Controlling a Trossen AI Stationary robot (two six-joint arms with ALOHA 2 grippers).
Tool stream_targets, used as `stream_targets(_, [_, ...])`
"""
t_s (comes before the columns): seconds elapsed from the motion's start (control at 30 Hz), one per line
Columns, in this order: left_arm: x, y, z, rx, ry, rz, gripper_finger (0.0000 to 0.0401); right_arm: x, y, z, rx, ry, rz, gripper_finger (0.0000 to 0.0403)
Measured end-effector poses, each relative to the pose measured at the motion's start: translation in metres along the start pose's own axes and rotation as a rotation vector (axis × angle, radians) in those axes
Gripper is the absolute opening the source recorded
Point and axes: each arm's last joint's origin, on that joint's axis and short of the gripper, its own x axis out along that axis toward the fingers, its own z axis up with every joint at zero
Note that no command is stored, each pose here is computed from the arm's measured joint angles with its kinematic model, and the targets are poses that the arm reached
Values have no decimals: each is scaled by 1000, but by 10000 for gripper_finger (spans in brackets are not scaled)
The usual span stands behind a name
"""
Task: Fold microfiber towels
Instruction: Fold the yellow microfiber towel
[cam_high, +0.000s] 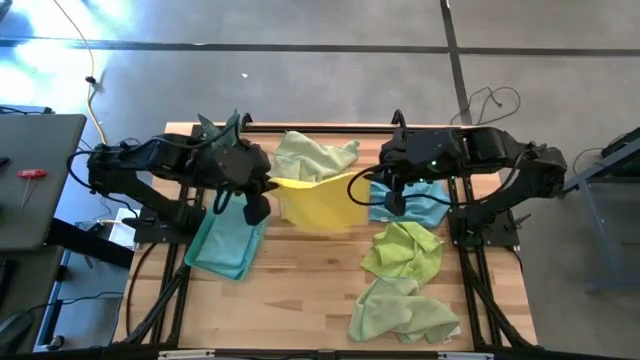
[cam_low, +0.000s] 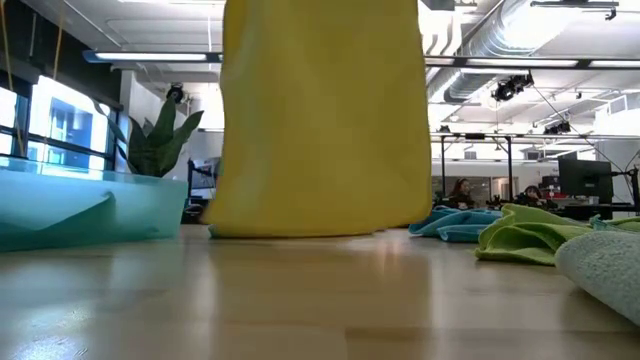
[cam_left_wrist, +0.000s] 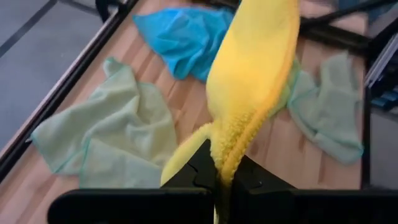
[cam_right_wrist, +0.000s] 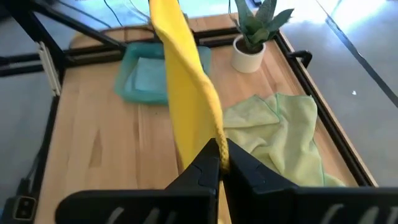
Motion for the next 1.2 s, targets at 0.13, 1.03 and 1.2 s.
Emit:
stream_targets(0.13, [2,0,-2,23,69,33,0,2,-1,-1,-31,5,-50,0])
stream_targets(1.03, [-17,55,38,84,-86,306,0,18,-78,24,-48,-140,-226,0])
stream_targets(1.2, [2,29,25,75,27,155,0,30,-64,15,10,-36,-58,0])
